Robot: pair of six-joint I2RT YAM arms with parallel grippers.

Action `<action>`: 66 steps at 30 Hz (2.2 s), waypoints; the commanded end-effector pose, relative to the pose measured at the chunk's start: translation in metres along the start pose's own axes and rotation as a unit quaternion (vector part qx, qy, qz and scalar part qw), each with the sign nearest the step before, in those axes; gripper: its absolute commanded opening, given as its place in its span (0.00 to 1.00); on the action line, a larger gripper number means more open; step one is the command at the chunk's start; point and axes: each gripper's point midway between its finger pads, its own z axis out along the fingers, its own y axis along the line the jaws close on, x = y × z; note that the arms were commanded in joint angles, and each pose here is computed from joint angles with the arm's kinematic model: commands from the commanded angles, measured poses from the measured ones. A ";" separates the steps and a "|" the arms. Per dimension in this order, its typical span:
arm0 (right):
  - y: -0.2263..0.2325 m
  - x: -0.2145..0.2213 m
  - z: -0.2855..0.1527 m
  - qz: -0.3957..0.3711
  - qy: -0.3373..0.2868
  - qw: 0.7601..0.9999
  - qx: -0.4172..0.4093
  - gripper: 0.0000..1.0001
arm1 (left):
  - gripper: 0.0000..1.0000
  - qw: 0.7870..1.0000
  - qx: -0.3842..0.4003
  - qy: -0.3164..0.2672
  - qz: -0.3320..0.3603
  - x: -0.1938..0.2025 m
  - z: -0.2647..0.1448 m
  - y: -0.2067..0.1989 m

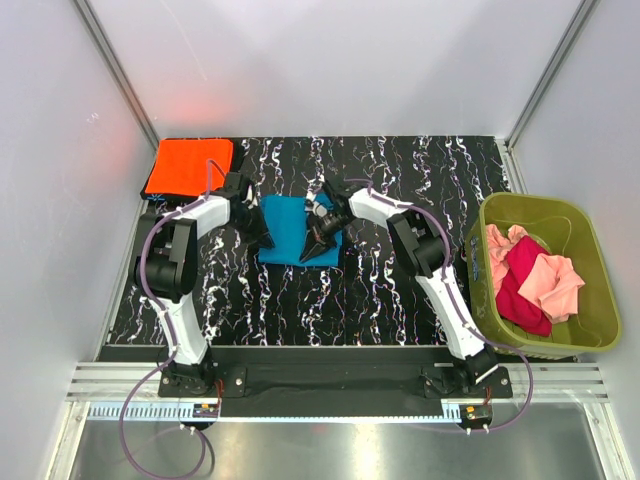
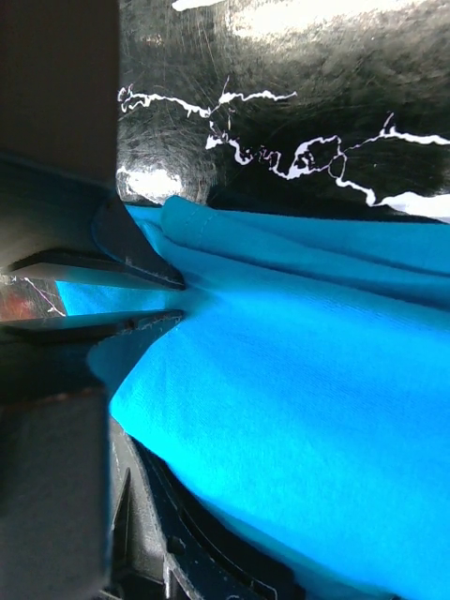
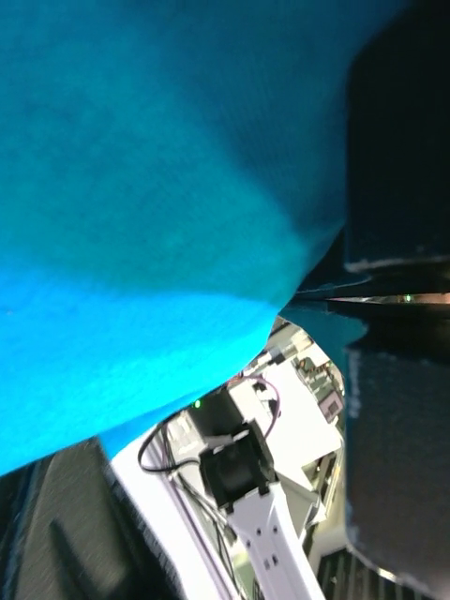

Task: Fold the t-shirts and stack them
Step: Fold the tshirt, then neatly place the folded tshirt to the corner

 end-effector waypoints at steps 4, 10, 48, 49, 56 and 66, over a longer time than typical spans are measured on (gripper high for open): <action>0.001 0.015 -0.025 0.008 -0.007 0.998 0.055 0.00 | 0.22 0.999 -0.013 -0.031 0.031 -0.009 -0.022 -0.012; 0.025 0.025 -0.045 -0.010 -0.024 0.999 0.041 0.01 | 0.29 0.997 0.025 -0.058 0.047 0.005 -0.056 -0.050; -0.038 0.081 -0.112 0.015 -0.046 0.983 0.175 0.04 | 0.70 0.965 0.113 -0.172 0.161 -0.070 -0.087 -0.073; -0.032 0.078 -0.115 0.011 -0.051 0.983 0.174 0.04 | 0.70 0.962 0.128 -0.170 0.172 -0.076 -0.086 -0.081; 0.014 0.064 -0.139 -0.025 -0.077 0.984 0.157 0.05 | 0.85 0.956 0.117 -0.161 0.216 -0.126 -0.028 -0.085; 0.002 0.084 -0.136 -0.015 -0.067 0.984 0.163 0.05 | 0.91 0.944 0.107 -0.180 0.254 -0.141 0.007 -0.082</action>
